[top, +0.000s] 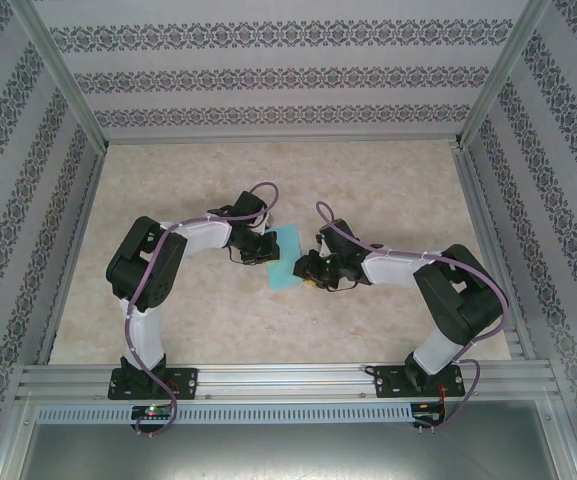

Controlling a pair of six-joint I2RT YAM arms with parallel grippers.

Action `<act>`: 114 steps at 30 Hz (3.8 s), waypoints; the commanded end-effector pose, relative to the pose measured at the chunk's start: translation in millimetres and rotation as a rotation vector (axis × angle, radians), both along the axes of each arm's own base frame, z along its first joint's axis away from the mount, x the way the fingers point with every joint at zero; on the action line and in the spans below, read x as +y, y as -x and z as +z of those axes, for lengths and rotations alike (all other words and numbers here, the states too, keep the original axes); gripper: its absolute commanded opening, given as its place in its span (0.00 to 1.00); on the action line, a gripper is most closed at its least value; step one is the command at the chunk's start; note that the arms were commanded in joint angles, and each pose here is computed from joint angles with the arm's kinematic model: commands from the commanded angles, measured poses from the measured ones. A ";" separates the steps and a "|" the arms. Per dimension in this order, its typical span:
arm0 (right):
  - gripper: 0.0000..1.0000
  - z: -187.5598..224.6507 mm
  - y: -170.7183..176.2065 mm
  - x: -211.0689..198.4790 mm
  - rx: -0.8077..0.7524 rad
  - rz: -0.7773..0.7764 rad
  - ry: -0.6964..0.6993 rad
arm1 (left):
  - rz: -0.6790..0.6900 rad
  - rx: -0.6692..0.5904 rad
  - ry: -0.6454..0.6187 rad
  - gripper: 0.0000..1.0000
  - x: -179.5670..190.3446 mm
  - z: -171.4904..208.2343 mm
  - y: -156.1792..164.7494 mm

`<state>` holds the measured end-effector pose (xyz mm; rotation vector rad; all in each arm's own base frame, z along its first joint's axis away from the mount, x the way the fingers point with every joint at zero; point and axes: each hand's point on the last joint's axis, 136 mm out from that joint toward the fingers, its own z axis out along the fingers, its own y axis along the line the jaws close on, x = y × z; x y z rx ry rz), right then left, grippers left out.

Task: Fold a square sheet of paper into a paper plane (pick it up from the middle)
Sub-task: Third fold the triangle at the center of the table.

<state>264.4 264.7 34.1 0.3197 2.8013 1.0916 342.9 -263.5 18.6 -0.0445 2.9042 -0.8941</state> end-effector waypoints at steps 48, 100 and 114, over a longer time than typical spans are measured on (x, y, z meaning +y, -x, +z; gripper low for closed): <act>0.20 -5.1 1.2 -9.1 0.026 -0.095 -0.114 | -0.049 -0.072 0.009 0.07 -0.7 22.6 2.5; 0.04 15.5 -41.2 59.8 -0.031 -0.090 -0.188 | 0.057 -0.074 0.025 0.12 25.0 34.4 -29.5; 0.04 1.3 -40.7 55.7 -0.021 -0.136 -0.167 | 0.037 -0.014 0.030 0.07 19.9 11.5 -28.1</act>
